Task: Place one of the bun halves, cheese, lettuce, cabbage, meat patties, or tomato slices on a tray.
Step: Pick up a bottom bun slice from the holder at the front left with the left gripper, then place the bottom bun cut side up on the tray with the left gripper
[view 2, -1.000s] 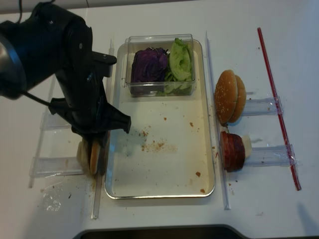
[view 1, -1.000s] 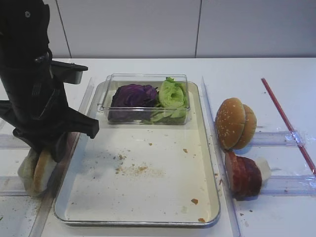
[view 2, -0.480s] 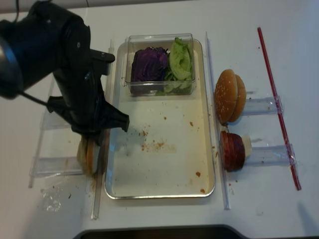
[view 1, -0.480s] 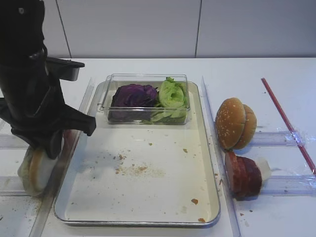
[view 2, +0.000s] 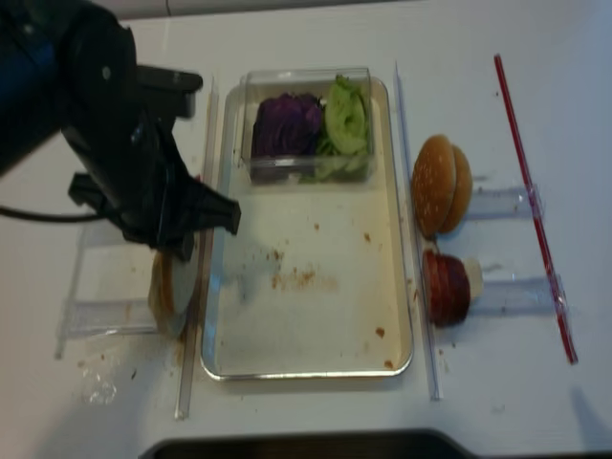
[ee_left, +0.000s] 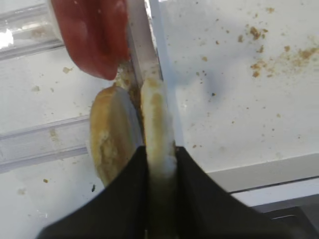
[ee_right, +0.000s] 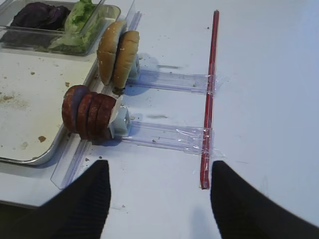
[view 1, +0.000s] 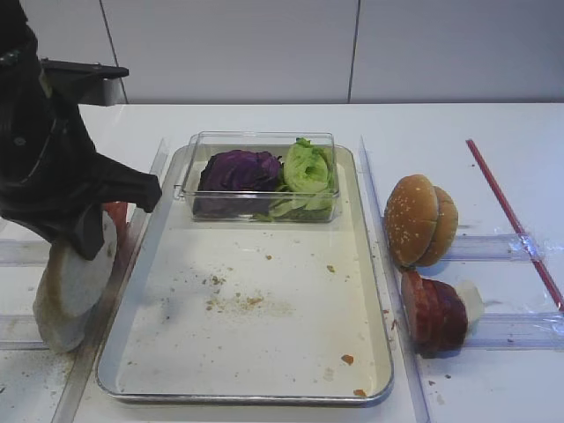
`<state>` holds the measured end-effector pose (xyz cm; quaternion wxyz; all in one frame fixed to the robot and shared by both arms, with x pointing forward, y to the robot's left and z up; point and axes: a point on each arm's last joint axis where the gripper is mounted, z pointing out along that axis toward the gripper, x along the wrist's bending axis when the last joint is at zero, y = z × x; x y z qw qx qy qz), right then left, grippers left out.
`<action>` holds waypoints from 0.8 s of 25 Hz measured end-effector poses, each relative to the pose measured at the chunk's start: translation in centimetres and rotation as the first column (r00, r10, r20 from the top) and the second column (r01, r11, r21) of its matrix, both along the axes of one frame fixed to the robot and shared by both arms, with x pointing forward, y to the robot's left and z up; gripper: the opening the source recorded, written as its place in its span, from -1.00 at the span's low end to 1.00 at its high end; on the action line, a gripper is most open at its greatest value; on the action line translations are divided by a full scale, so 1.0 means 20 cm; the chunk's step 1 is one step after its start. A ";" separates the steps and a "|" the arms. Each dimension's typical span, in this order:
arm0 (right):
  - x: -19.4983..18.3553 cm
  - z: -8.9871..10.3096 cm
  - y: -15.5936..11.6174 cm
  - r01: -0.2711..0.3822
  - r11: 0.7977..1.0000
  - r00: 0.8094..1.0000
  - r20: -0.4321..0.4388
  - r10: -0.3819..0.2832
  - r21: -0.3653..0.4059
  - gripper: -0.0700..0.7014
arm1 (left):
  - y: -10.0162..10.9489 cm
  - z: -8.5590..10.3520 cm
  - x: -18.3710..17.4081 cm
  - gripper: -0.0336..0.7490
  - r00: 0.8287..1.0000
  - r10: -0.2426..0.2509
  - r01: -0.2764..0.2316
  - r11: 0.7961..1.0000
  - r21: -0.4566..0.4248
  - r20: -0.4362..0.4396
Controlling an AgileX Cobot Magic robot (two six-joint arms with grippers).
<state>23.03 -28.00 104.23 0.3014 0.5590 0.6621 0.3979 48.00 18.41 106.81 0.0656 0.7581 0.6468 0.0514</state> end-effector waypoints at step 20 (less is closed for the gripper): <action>0.00 0.00 0.00 0.001 1.000 1.000 -0.001 -0.001 0.002 0.34 | -0.17 -0.01 -0.06 -0.71 0.974 -0.187 0.135 0.933 -0.332 -0.129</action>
